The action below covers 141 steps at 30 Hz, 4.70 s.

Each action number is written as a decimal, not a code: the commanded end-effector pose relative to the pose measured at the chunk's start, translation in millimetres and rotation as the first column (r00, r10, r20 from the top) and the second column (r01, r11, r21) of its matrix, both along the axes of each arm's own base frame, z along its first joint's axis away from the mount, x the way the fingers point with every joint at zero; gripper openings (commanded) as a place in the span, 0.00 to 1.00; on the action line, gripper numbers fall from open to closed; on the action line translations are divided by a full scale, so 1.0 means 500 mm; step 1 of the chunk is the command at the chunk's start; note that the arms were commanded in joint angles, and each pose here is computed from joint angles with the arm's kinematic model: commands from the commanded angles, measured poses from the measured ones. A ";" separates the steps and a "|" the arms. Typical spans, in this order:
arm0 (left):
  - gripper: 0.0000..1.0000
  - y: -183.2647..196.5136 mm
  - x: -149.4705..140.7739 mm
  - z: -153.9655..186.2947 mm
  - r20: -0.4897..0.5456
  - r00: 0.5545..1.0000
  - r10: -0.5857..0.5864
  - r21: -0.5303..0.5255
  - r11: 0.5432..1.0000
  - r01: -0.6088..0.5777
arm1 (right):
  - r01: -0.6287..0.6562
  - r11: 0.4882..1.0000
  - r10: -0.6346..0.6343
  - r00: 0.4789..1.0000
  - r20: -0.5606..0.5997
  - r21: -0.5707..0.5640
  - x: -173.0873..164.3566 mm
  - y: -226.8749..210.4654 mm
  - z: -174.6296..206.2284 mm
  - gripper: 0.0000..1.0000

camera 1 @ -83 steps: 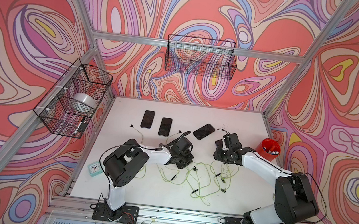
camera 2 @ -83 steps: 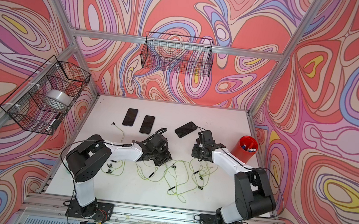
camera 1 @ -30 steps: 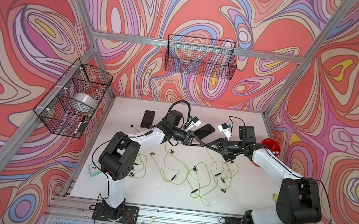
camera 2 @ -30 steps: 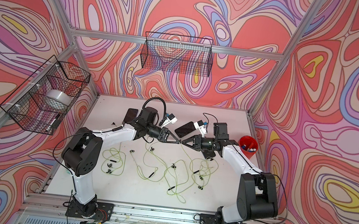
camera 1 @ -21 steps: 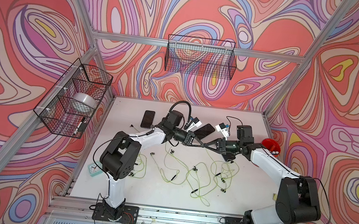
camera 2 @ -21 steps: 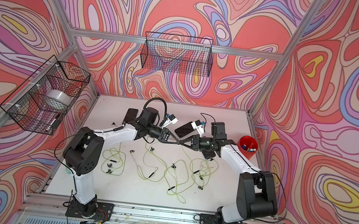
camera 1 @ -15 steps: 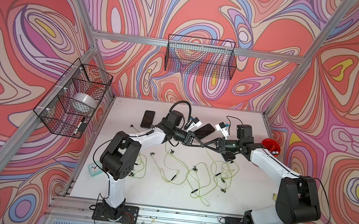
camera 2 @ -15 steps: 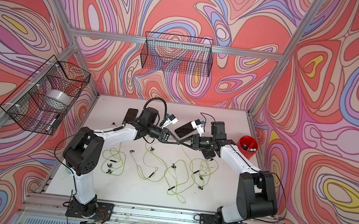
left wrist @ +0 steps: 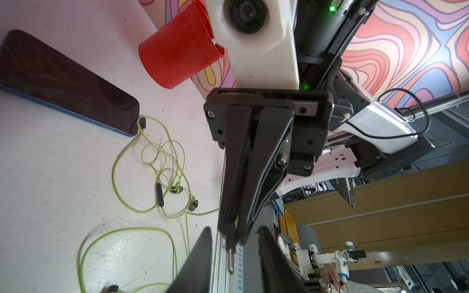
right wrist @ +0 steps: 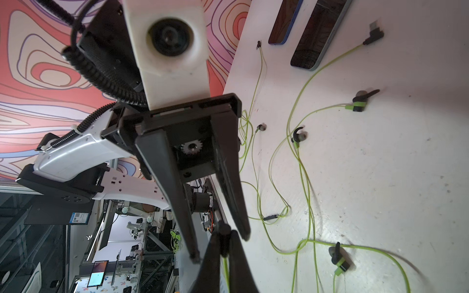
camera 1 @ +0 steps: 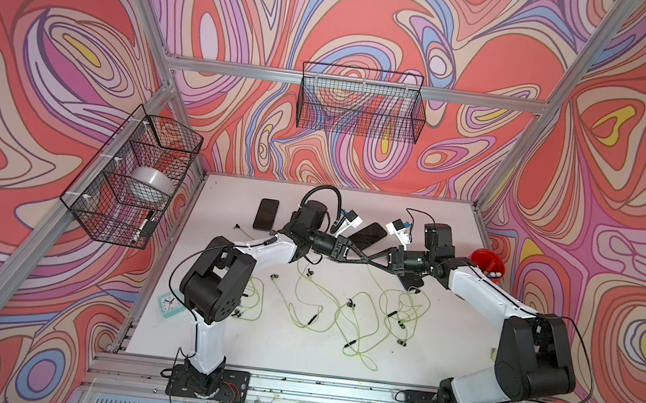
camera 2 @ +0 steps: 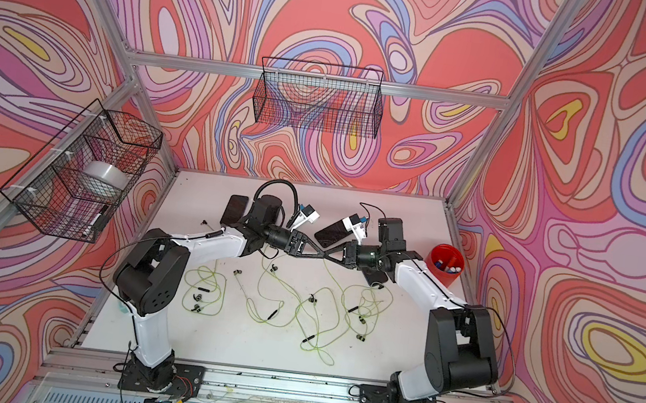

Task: Plug wired earphones into phones
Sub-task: Pick up the wired earphone from the center of the board, then move the phone to the center of the board.

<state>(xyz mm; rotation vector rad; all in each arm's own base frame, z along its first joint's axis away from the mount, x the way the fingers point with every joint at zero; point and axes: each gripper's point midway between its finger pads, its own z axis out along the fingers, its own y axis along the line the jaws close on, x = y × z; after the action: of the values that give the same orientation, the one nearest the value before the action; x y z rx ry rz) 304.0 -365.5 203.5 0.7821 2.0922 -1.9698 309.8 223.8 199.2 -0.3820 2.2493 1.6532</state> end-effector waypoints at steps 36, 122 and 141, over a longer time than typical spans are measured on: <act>0.17 0.025 0.022 0.028 0.039 0.995 0.092 -0.054 0.994 -0.090 | 0.084 0.996 -0.082 0.995 0.064 -0.031 0.018 -0.020 0.019 0.02; 0.63 0.060 0.101 0.030 0.137 0.951 0.276 0.069 0.955 -0.287 | 0.208 0.973 -0.192 0.970 0.149 -0.097 0.039 -0.046 0.007 0.00; 1.00 0.017 0.369 -0.191 0.574 0.813 0.095 0.657 0.539 -0.527 | 0.491 0.769 -0.484 0.866 0.130 -0.409 -0.029 -0.176 -0.108 0.00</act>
<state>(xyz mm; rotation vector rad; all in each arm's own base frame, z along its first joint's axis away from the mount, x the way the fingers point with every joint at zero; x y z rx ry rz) 495.8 -371.6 133.2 0.6442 2.4096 -0.6987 301.8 146.1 152.5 0.0551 2.3940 0.9463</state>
